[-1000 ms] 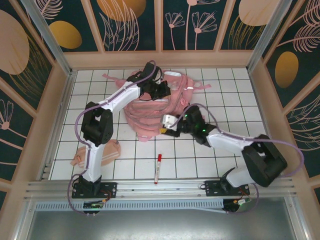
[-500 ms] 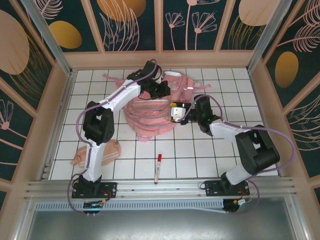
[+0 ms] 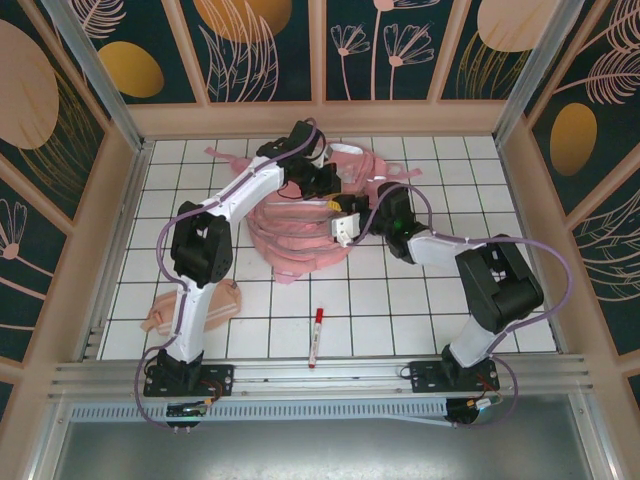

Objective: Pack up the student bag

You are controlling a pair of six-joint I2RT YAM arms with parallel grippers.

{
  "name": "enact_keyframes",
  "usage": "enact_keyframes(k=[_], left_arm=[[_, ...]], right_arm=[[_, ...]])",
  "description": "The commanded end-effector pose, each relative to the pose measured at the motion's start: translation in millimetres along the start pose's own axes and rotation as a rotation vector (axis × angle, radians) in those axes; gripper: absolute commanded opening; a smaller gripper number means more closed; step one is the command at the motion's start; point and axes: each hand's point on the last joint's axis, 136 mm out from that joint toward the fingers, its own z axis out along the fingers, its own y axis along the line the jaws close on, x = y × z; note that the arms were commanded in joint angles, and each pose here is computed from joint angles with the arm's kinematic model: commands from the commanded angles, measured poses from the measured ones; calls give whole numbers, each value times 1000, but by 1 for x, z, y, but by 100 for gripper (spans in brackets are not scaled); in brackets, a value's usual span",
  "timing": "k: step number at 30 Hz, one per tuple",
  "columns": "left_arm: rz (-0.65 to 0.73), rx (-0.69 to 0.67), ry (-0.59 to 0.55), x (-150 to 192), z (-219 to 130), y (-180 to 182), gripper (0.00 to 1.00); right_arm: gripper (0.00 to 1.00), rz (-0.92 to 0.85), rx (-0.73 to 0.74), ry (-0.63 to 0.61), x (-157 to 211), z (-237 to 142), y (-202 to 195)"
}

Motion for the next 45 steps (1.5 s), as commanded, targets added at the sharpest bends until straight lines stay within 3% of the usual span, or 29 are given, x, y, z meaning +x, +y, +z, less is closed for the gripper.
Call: enact_keyframes(k=[1, 9, 12, 14, 16, 17, 21, 25, 28, 31, 38, 45], left_arm=[[14, 33, 22, -1, -6, -9, 0], [17, 21, 33, 2, -7, -7, 0], [27, 26, 29, 1, -10, -10, 4], [63, 24, 9, -3, -19, -14, 20], [128, -7, -26, -11, -39, -12, 36], [158, -38, -56, -16, -54, -7, 40], [249, -86, -197, -24, -113, 10, 46], [449, 13, -333, 8, -149, 10, 46], [584, 117, -439, 41, -151, 14, 45], [628, 161, -507, 49, -147, 17, 43], [933, 171, -357, 78, -94, -4, 46], [899, 121, -326, 76, -77, 9, 44]], right_arm=[[45, -85, -69, 14, 6, 9, 8], [43, -122, -152, 50, 21, 20, 22], [26, -112, -138, 55, 24, 24, 18], [12, -85, -109, 37, 20, 24, 12], [3, -51, -95, 15, 14, 22, 7], [1, -27, -91, 5, 11, 21, 4], [0, 159, -82, -87, 0, 12, -11], [0, 305, -94, -155, -7, 7, -16], [0, 387, -103, -202, -11, 3, -16], [0, 441, -110, -244, -16, 3, -18], [0, 539, -94, -307, -24, 3, -25], [0, 569, -123, -301, -24, 3, -22]])
